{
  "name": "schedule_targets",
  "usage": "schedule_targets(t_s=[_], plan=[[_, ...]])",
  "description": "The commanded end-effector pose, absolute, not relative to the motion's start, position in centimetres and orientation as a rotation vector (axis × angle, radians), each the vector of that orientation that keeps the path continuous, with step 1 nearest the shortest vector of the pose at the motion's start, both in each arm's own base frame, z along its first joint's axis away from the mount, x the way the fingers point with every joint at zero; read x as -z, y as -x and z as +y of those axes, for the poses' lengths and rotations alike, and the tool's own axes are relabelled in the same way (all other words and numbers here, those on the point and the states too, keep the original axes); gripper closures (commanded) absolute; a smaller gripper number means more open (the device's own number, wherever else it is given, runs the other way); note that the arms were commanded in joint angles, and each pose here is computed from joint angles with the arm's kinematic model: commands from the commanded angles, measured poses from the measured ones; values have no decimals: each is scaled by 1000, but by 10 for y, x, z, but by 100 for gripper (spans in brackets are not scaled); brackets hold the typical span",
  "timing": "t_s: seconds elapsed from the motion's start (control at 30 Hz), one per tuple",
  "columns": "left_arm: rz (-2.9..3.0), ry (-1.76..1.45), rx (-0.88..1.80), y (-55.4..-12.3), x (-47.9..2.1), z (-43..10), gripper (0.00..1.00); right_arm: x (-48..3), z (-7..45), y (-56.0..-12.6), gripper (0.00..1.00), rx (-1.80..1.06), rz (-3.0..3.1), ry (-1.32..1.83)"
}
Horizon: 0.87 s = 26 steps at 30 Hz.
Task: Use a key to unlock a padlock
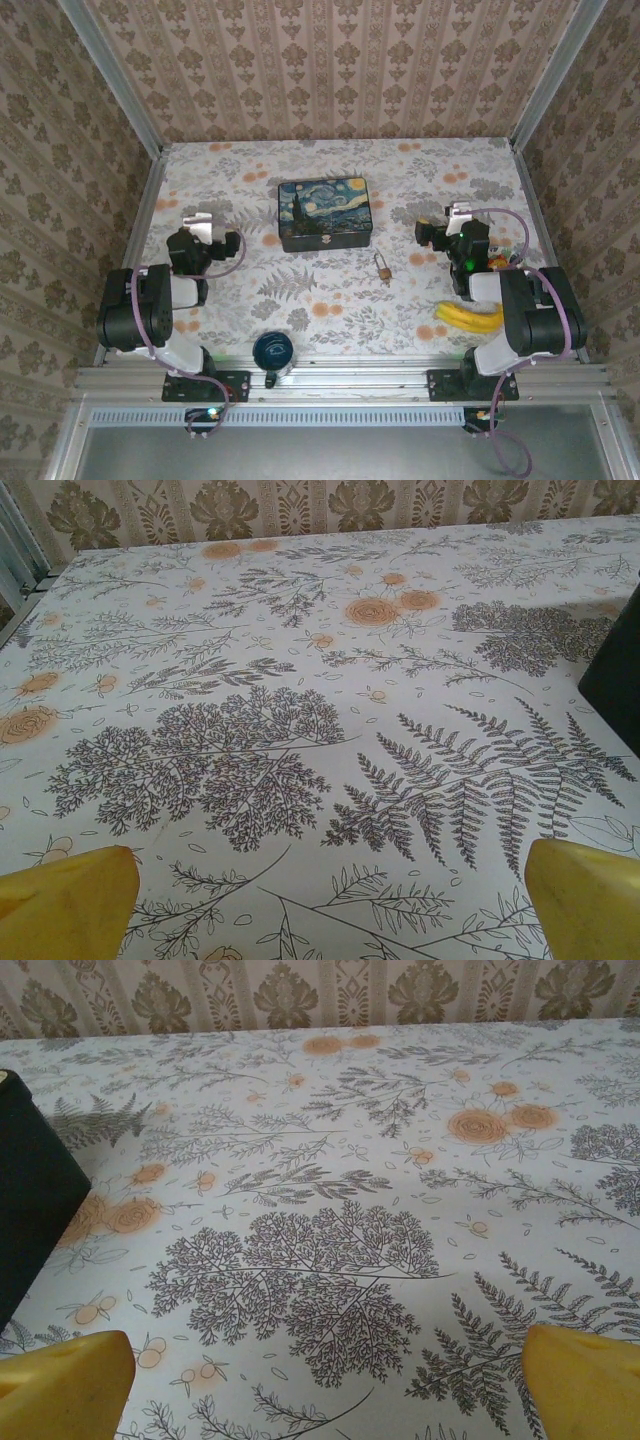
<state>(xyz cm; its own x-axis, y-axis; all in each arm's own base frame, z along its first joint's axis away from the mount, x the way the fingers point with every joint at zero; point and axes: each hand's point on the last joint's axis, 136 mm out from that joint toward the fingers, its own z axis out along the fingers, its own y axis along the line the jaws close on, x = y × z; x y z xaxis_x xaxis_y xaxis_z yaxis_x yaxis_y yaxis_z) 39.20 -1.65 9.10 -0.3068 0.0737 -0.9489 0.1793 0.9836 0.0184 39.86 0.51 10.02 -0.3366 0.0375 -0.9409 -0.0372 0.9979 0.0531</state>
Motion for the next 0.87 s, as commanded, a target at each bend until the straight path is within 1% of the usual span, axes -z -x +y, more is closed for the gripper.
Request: schedule_targets(t_s=[0.0,0.83], plan=[[1861,-226,99,-396,-99,-22,0,-99,8,-399,0,-86,1918,27],[1858,-247,89,-395,-99,-27,0,-98,8,-399,0,-86,1918,27]])
